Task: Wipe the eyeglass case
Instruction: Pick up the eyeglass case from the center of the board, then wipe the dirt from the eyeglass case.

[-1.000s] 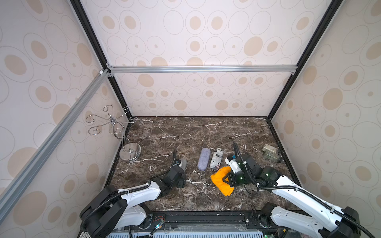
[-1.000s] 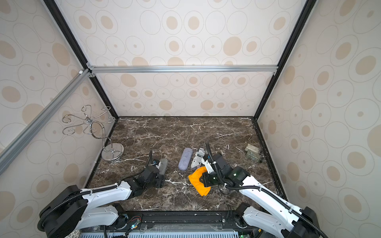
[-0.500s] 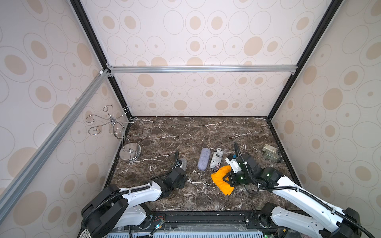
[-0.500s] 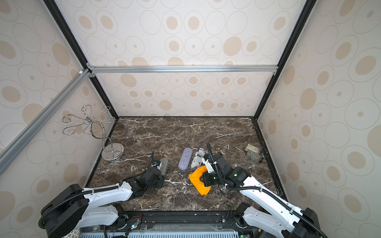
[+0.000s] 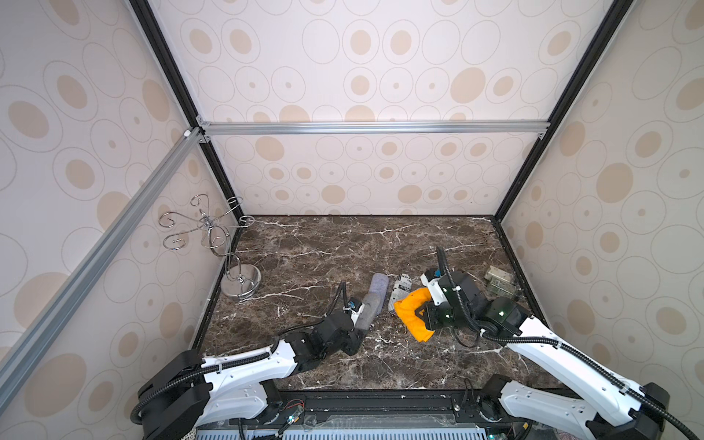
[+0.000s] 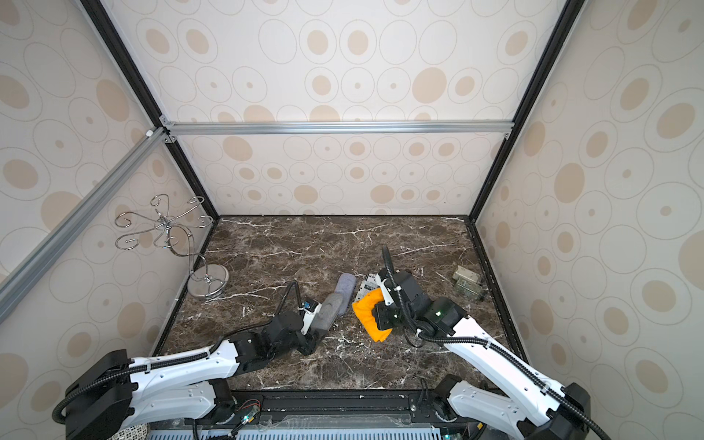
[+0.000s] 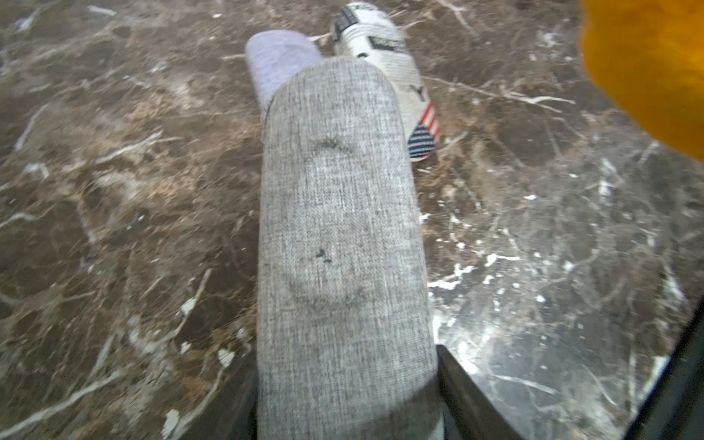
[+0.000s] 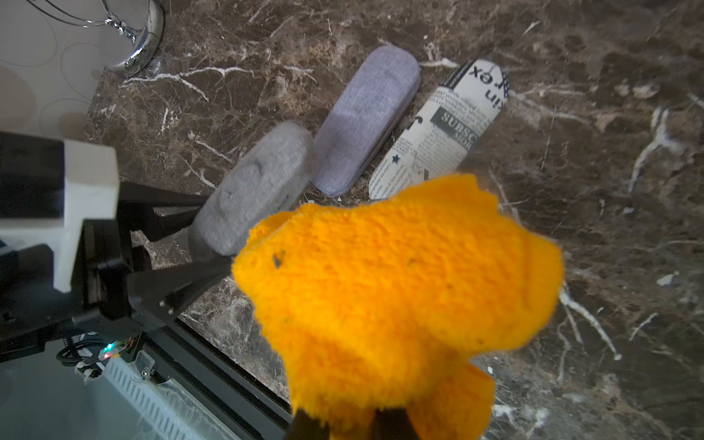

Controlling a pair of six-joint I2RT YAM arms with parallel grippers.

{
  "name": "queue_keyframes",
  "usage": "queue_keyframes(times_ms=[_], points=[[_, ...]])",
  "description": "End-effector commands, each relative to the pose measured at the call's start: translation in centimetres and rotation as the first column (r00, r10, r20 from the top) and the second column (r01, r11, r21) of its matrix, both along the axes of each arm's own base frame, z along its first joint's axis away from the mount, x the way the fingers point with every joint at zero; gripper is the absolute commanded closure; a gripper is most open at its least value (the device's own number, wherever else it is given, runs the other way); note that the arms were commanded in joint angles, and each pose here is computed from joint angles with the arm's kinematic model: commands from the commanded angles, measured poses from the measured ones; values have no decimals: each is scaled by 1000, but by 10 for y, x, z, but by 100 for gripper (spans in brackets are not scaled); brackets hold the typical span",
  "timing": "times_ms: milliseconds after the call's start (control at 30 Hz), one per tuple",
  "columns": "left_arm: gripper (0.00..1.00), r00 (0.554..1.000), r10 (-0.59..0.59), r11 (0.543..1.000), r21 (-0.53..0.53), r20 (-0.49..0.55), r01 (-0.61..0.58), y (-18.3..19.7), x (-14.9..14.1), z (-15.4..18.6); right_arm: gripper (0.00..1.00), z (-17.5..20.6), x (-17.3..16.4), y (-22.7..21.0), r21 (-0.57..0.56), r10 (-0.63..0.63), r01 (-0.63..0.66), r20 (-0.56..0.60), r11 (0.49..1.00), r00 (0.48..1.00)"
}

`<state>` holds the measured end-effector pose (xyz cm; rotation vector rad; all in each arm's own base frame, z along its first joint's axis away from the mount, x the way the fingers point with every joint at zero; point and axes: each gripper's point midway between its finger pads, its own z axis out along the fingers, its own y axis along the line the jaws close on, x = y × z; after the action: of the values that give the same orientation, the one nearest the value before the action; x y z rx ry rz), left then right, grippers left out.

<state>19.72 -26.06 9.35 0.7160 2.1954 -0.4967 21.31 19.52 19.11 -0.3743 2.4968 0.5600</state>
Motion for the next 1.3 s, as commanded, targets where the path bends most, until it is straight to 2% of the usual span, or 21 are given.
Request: queue_keyframes(times_ms=[0, 167, 333, 400, 600, 767, 867, 967, 1033, 1100, 1167, 1267], points=[[51, 991, -122, 992, -19, 57, 123, -30, -10, 25, 100, 8, 6, 0, -67, 40, -38, 28, 997, 999], [51, 977, -186, 982, 11, 102, 186, -55, -24, 35, 100, 6, 14, 14, -86, 86, -86, -5, 993, 996], [52, 964, -169, 984, 87, 206, 154, -68, -25, 44, 100, -17, 14, 18, -122, 74, -87, -105, 989, 992], [52, 959, -167, 985, 89, 230, 150, -72, -25, 48, 100, -23, 9, 27, -79, 98, -110, -141, 991, 985], [54, 951, -158, 987, 69, 265, 145, -82, -24, 56, 100, -26, -21, 61, 169, 235, -199, -227, 965, 945], [56, 945, -148, 989, 55, 291, 138, -85, -21, 64, 100, -35, -36, 72, 245, 283, -217, -280, 945, 917], [56, 944, -157, 987, 62, 289, 145, -86, -22, 63, 100, -44, -33, 63, 191, 236, -186, -287, 964, 928], [56, 943, -166, 986, 70, 287, 152, -84, -27, 61, 100, -61, -13, 27, 18, 43, -40, -290, 999, 956], [56, 945, -170, 985, 68, 281, 157, -81, -29, 60, 100, -68, -3, 3, -28, -49, 42, -312, 999, 949], [56, 945, -174, 985, 69, 277, 161, -77, -31, 59, 100, -70, 6, -21, -131, -130, 99, -258, 986, 957], [56, 946, -173, 985, 70, 275, 160, -74, -32, 58, 100, -65, 8, -26, -152, -138, 103, -236, 983, 962], [56, 946, -173, 985, 76, 273, 158, -72, -33, 55, 100, -57, 6, -18, -111, -92, 66, -240, 992, 966]])
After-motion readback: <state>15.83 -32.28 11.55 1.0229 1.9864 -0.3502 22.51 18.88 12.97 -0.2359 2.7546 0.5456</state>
